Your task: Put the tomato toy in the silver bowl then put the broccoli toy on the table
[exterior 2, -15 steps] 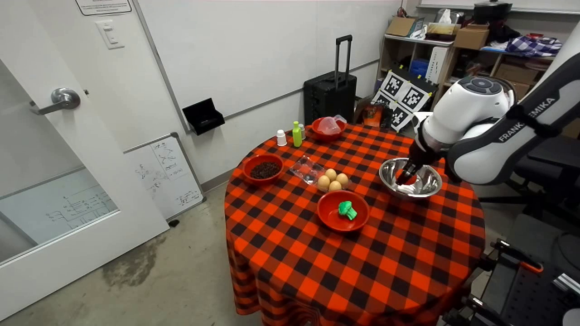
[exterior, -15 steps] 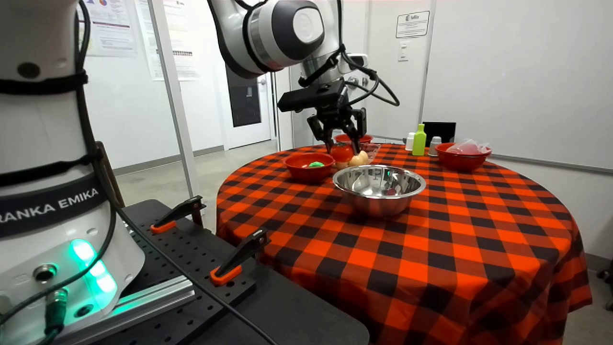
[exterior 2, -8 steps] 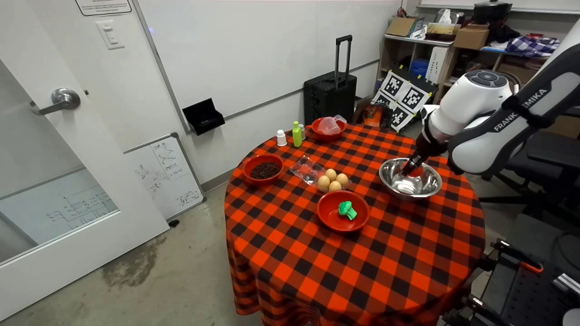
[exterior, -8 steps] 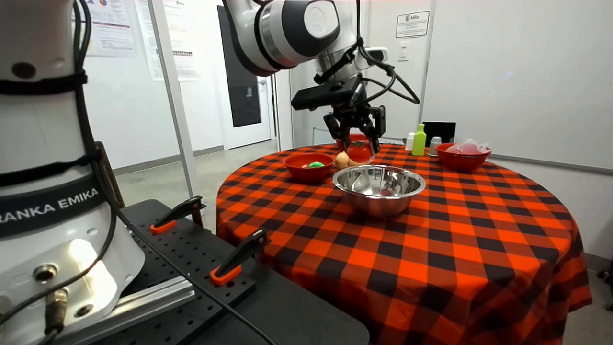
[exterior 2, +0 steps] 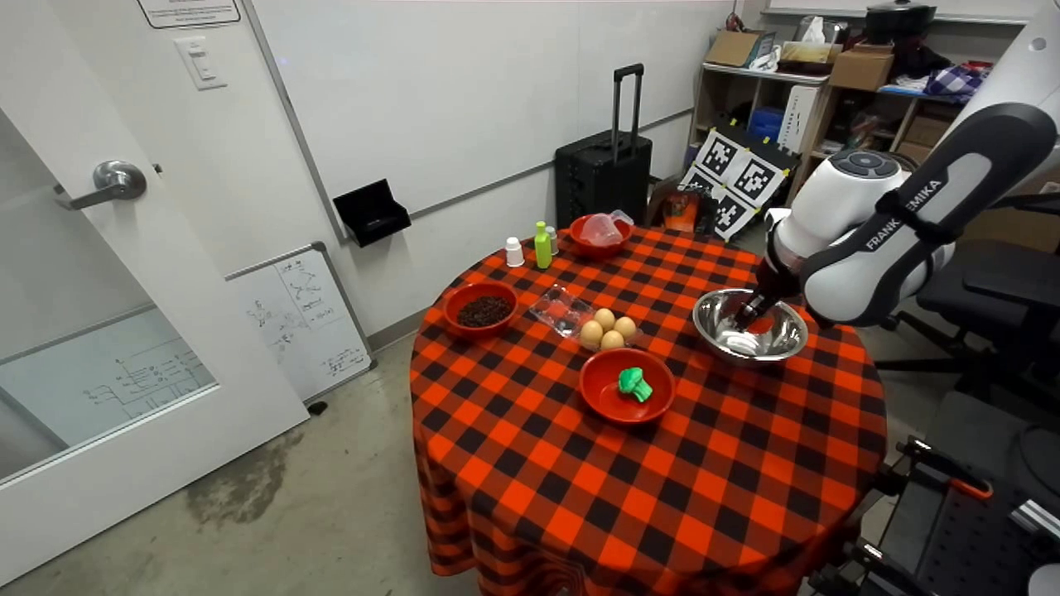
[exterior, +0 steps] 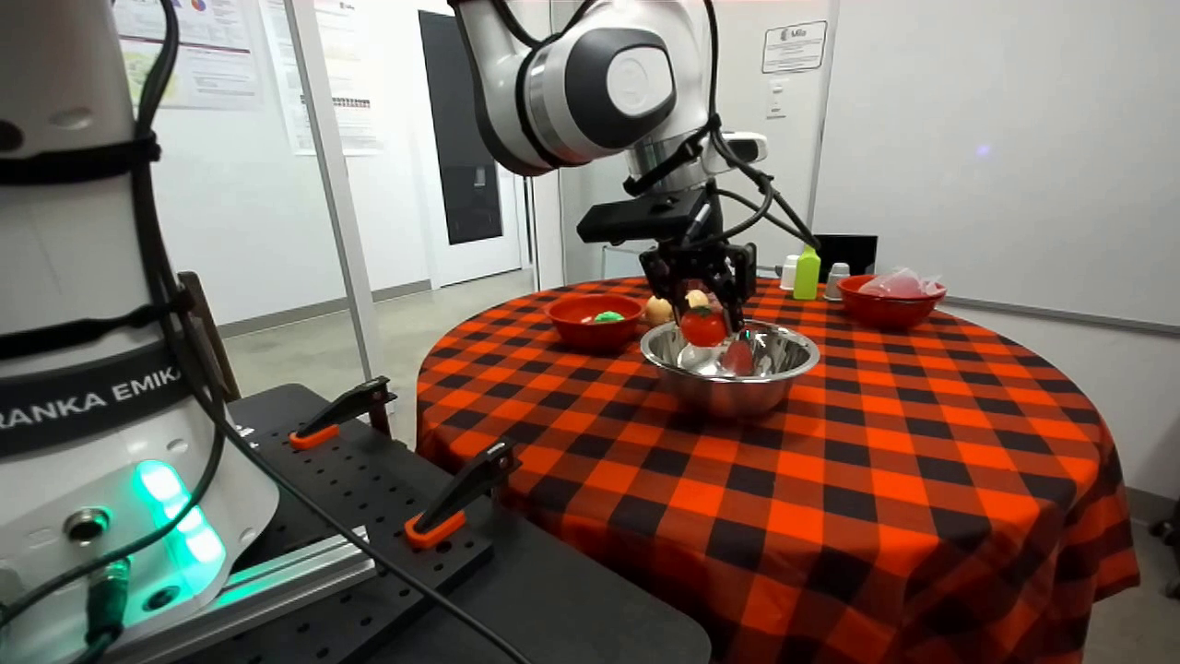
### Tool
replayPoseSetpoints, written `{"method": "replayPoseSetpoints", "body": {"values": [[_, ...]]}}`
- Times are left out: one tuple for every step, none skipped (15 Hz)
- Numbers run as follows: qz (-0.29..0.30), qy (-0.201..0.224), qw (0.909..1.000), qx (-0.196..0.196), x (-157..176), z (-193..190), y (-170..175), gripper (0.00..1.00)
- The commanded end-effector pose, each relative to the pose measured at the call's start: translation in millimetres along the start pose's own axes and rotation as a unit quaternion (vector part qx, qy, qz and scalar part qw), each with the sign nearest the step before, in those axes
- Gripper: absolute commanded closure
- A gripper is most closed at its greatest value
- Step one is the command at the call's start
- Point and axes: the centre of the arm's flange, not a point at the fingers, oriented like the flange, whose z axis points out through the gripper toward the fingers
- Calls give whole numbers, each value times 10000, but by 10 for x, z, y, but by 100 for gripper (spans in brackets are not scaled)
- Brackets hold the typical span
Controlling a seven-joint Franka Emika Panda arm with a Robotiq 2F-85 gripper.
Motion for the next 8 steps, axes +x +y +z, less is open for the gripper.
{"method": "replayPoseSetpoints", "body": {"values": [[326, 10, 9991, -266, 133, 319, 104, 62], [401, -21, 9988, -293, 145, 378, 118, 62], [486, -51, 9983, -331, 153, 451, 100, 62], [541, -85, 9979, -358, 160, 513, 69, 62], [599, -115, 9974, -373, 168, 558, 59, 62], [653, -149, 9971, -370, 172, 600, 41, 62], [694, -180, 9968, -363, 179, 637, 16, 62], [726, -205, 9965, -355, 185, 668, -8, 62]]}}
